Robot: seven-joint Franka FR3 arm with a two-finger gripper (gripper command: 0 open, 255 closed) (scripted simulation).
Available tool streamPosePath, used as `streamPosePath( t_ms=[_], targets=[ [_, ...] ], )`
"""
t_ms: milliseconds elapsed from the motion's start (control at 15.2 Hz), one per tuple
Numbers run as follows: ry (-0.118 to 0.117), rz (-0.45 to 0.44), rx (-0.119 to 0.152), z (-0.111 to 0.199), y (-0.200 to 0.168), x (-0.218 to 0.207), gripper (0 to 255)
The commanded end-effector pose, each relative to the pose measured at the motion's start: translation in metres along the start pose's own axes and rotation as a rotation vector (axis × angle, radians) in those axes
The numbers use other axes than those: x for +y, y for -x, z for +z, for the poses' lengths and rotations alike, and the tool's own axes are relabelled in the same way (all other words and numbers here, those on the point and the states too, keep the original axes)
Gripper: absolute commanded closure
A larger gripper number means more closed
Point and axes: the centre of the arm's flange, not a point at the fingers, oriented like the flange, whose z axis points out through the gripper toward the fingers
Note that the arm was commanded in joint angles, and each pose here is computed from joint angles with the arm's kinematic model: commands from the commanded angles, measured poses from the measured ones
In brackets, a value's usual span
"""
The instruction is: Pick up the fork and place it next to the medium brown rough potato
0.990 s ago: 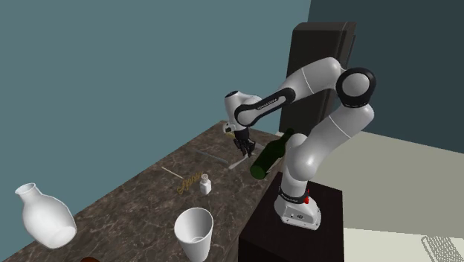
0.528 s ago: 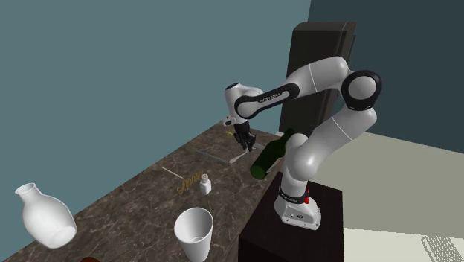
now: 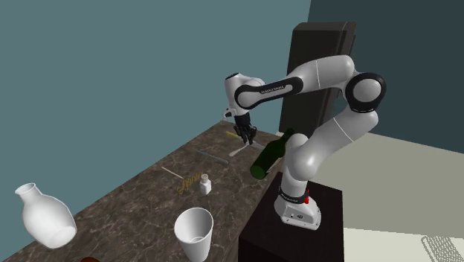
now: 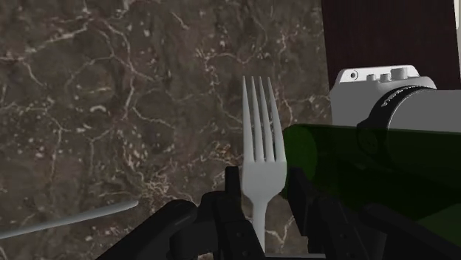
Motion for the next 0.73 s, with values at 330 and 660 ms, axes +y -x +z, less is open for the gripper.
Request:
streamPosePath(
  t_ms=[330, 660],
  targets=[
    [-0.001, 0.000, 0.000, -0.014, -0.065, -0.007, 255],
    [-0.001, 0.000, 0.000, -0.021, -0.130, -0.013, 255]
  ],
)
